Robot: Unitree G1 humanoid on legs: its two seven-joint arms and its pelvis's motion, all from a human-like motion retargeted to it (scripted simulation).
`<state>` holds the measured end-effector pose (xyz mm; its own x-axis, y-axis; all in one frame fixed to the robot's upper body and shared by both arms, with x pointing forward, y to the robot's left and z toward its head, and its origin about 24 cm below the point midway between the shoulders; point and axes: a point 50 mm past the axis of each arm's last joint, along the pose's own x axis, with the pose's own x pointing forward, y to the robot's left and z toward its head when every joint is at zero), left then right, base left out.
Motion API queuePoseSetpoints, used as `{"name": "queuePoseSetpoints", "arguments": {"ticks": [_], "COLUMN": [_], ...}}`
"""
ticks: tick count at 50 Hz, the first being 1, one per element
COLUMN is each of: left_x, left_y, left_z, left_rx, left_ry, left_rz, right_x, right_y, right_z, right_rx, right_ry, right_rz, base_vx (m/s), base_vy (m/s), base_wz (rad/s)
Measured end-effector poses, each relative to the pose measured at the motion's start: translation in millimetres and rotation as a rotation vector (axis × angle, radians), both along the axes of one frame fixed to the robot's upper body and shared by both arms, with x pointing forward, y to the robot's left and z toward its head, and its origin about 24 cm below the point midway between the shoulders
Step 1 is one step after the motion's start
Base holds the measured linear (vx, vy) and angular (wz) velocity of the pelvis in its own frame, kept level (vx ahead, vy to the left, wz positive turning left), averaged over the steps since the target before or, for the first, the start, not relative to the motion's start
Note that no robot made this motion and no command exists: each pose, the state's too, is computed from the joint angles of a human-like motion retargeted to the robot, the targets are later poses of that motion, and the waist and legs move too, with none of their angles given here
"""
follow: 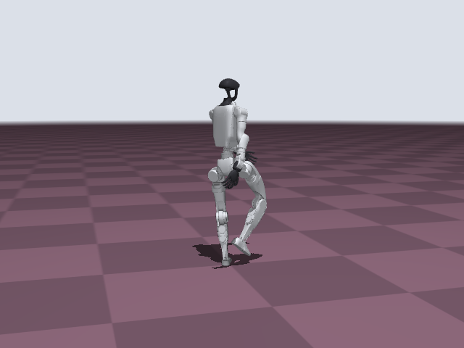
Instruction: In place motions
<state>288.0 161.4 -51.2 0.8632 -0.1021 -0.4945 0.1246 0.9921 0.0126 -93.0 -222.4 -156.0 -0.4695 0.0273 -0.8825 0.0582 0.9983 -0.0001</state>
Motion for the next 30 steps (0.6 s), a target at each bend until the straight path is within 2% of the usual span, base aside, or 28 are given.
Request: {"name": "queuePoseSetpoints", "arguments": {"ticks": [3, 7, 11, 13, 17, 20, 23, 27, 30], "left_x": [-59.8, -181.4, -324.2, -369.7, -399.3, -419.7, -428.2, -412.9, -398.5], "left_y": [-0.3, -1.8, -5.4, -8.2, 6.9, 14.1, 9.7, 3.2, -8.2], "left_z": [-58.3, -119.2, -126.0, -116.9, -110.0, -103.1, -99.8, -108.1, -113.2], "left_rx": [0.009, 0.02, -0.057, -0.148, -0.238, -0.24, -0.212, -0.328, -0.373], "left_ry": [0.285, 0.792, 1.32, 1.463, 1.464, 1.49, 1.554, 1.416, 1.379], "left_rz": [0.017, 0.003, 0.093, 0.197, 0.415, 0.488, 0.509, 0.529, 0.541], "right_x": [60.8, 153.3, 233.6, 277.0, 371.1, 406.8, 408.4, 391.1, 363.4], "right_y": [16.3, 53.0, 112.2, 143.9, 187.3, 188.5, 177.6, 171.2, 161.6], "right_z": [-16.9, -22.3, -2.7, 19.9, 98.8, 146.5, 151.5, 135.5, 103.5], "right_rx": [0.049, 0.109, 0.329, 0.432, 0.511, 0.517, 0.412, 0.429, 0.489], "right_ry": [-0.196, -0.515, -0.776, -0.915, -1.337, -1.528, -1.601, -1.637, -1.521], "right_rz": [0.194, 0.463, 0.588, 0.61, 0.653, 0.788, 0.869, 0.742, 0.668], "base_vx": [0.25, 0.33, 0.35, -0.03, -0.3, -0.01, -0.03, -0.02, 0.07], "base_vy": [-0.07, -0.06, -0.11, -0.02, -0.19, -0.22, -0.01, -0.01, 0.01], "base_wz": [-0.68, -0.13, -1.51, -1.02, -0.68, -0.59, -0.07, 0.0, 0.25]}}
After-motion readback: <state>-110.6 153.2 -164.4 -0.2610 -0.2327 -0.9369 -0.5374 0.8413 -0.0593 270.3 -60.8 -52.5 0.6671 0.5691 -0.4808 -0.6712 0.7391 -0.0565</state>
